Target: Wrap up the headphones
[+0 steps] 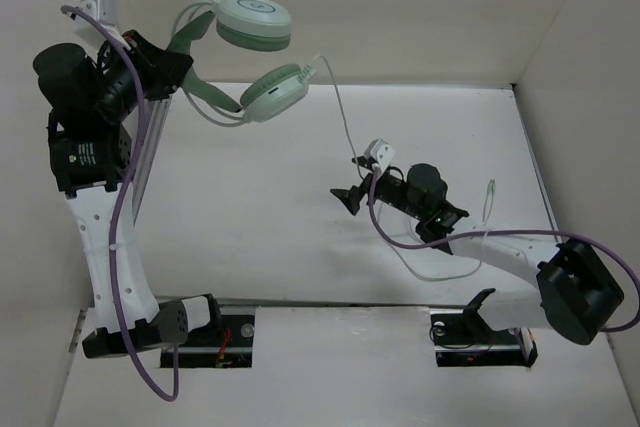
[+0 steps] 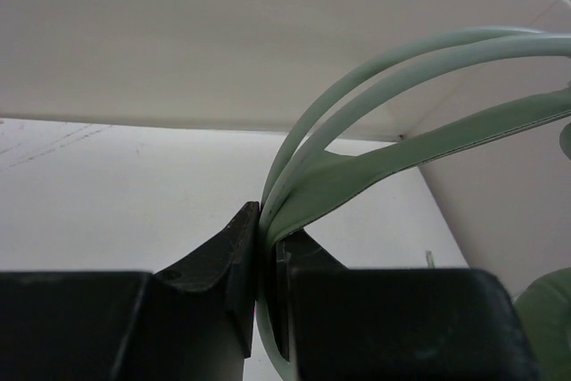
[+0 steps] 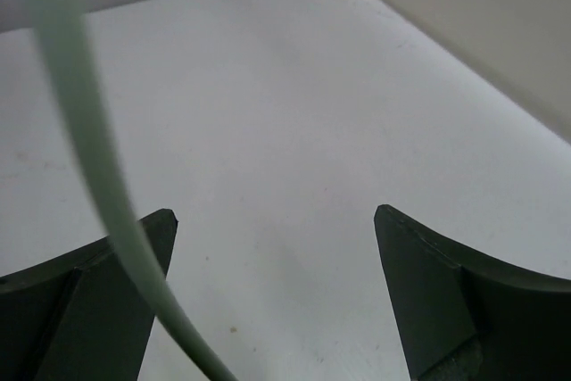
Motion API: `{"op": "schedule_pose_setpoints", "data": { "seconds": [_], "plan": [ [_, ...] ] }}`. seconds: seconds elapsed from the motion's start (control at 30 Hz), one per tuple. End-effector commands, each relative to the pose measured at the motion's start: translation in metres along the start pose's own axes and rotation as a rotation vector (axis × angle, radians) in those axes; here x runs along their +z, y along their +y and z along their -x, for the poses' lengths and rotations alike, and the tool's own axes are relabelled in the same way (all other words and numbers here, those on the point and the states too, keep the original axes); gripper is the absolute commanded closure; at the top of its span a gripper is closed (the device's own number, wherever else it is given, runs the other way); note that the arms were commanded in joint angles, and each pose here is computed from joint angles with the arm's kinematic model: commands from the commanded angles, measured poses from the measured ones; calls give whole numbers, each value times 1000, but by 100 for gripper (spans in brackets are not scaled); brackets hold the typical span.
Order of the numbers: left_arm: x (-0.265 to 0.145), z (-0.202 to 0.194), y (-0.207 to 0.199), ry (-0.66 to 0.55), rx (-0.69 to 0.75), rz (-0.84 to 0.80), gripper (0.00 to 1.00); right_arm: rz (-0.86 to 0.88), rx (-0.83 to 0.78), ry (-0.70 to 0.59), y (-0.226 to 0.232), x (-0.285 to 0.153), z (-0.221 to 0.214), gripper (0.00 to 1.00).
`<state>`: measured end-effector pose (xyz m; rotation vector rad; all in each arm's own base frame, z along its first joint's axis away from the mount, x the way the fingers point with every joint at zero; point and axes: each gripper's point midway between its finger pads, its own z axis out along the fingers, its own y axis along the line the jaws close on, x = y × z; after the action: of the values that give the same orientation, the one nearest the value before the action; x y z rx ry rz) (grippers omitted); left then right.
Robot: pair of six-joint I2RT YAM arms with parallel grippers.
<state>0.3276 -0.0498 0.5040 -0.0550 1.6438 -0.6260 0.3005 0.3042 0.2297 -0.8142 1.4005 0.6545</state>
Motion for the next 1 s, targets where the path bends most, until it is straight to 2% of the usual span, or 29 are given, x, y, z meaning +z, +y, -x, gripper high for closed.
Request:
{"op": "schedule_pose_setpoints", "data": {
  "seconds": [0.0,0.07,0.17,0.27,0.37,0.43,0.53,0.67,0.77,0.87,0.93,0.97],
  "plan": [
    [-18,45,-36,-137,-83,-113,100,54,-7,-55,4,-12,9,3],
    [-18,51,-37,-150,-121,-124,100,78,15,-40,5,-20,2,13],
    [-17,56,-36,-166,-152,-134,100,140,51,-34,17,-30,-1,35],
    [-17,60,-33,-174,-164,-127,100,213,83,-5,29,-42,-5,61],
    [-13,55,-23,-172,-165,-96,100,216,102,51,23,-52,-11,91],
    [-8,50,-12,-169,-173,-59,100,198,115,75,16,-55,-7,99],
    [2,35,4,-149,-166,-10,100,182,102,95,6,-56,13,100],
    [19,12,28,-120,-105,97,100,176,-81,142,-7,-52,55,100],
    [30,-6,52,-93,-28,216,100,196,-338,302,-14,-47,71,100],
    [37,-18,82,-84,32,356,100,198,-711,534,-31,-47,69,100],
    [42,-27,91,-65,87,406,100,134,-964,610,-51,-44,79,100],
    [44,-30,93,-54,112,416,100,102,-1036,608,-57,-41,88,100]
  ]
}}
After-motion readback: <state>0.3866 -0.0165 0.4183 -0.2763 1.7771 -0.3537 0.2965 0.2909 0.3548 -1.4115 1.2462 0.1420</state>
